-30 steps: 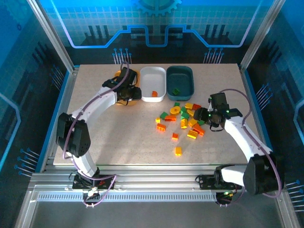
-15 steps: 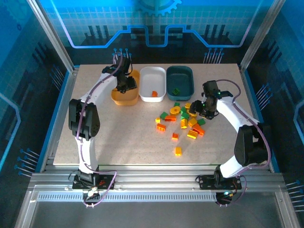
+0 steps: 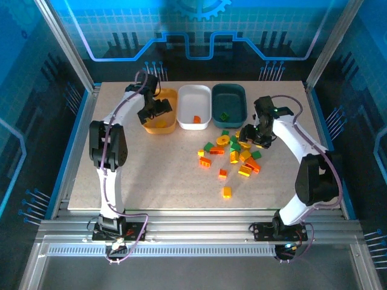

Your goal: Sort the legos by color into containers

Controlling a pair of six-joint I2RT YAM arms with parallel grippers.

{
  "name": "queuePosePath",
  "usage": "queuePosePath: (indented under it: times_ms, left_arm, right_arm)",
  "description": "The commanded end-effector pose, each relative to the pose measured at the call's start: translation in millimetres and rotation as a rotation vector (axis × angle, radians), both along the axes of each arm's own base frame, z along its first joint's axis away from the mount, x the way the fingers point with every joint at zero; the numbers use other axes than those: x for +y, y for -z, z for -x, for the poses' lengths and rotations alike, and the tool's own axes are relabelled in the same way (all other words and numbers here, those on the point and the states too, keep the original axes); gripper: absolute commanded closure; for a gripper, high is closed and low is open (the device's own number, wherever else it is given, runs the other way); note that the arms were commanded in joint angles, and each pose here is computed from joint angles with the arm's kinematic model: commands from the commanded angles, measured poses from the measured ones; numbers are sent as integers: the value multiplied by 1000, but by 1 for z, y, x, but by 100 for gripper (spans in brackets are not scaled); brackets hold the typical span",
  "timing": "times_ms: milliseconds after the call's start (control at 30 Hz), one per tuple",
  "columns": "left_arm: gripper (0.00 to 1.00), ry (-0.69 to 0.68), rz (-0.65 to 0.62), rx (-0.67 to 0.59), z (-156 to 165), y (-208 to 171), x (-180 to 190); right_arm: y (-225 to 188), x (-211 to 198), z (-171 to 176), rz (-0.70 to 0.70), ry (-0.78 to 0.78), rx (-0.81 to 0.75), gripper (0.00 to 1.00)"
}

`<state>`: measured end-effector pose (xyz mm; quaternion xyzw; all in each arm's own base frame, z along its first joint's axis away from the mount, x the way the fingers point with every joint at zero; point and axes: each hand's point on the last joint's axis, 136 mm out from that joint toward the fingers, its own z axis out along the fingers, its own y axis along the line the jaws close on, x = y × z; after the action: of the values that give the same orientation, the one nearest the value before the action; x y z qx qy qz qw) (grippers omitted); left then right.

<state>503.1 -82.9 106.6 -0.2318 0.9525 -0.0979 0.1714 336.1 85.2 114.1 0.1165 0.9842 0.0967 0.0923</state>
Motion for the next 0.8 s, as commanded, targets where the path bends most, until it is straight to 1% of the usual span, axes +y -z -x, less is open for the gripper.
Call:
queuePosePath:
  times_ms: [0,100,200,300,400,467,567,767]
  left_arm:
    - [1,32,46,-139,-11,-64,-6]
    - [1,41,102,-203,-6,-97,-14]
    - [1,34,199,-237,14,-111,-28]
    - [1,27,254,-239,46,-105,-44]
    - [1,28,286,-226,76,-97,-56]
    - [1,34,298,-211,89,-92,-60]
    - [1,58,309,-186,99,-91,-64]
    - [1,95,297,-187,102,-100,-66]
  right_arm:
    - [8,-13,6,85,10,67,33]
    - [18,-20,4,69,93,97,34]
    - [27,-22,2,-9,203,108,35]
    - [38,-23,2,-34,294,149,35]
    - [48,-30,6,-6,392,194,33]
    - [52,-33,8,-9,466,222,33]
    - [55,-38,13,-1,585,252,31]
    - [67,-49,30,15,770,308,29]
